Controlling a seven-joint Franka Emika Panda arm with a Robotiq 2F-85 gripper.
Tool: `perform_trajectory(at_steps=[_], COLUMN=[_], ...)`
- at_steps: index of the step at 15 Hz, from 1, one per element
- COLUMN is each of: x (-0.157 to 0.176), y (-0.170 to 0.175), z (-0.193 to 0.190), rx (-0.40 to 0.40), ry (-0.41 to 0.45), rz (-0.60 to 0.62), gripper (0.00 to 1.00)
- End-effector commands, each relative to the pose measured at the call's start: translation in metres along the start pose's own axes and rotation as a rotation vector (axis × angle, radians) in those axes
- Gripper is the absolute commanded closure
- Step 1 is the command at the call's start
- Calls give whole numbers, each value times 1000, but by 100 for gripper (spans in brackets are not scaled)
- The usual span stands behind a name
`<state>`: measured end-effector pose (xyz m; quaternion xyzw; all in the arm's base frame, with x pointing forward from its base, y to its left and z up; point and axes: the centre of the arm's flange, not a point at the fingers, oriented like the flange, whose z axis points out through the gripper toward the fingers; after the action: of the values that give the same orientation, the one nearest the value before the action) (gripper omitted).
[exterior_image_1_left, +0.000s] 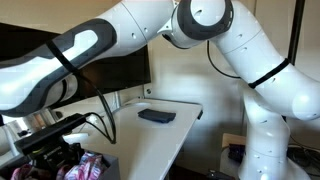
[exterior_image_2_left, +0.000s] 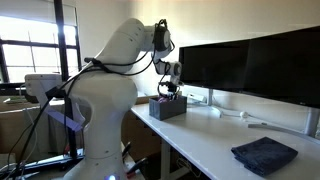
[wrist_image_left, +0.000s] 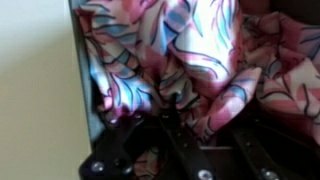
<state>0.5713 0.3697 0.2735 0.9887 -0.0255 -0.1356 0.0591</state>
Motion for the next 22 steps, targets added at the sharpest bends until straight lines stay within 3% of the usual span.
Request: perform_trajectory(at_steps=[1,2,4,11,22], x=[13,16,17,-18,-44], y=[2,5,9,-1,-6], z=[9,3,-7,-16,-71], rx=[-20,-16,-12,1,-30], ry=[22,31,32,50,208], rz=[42,47,46,0,-20], gripper=[93,54,49,3,0])
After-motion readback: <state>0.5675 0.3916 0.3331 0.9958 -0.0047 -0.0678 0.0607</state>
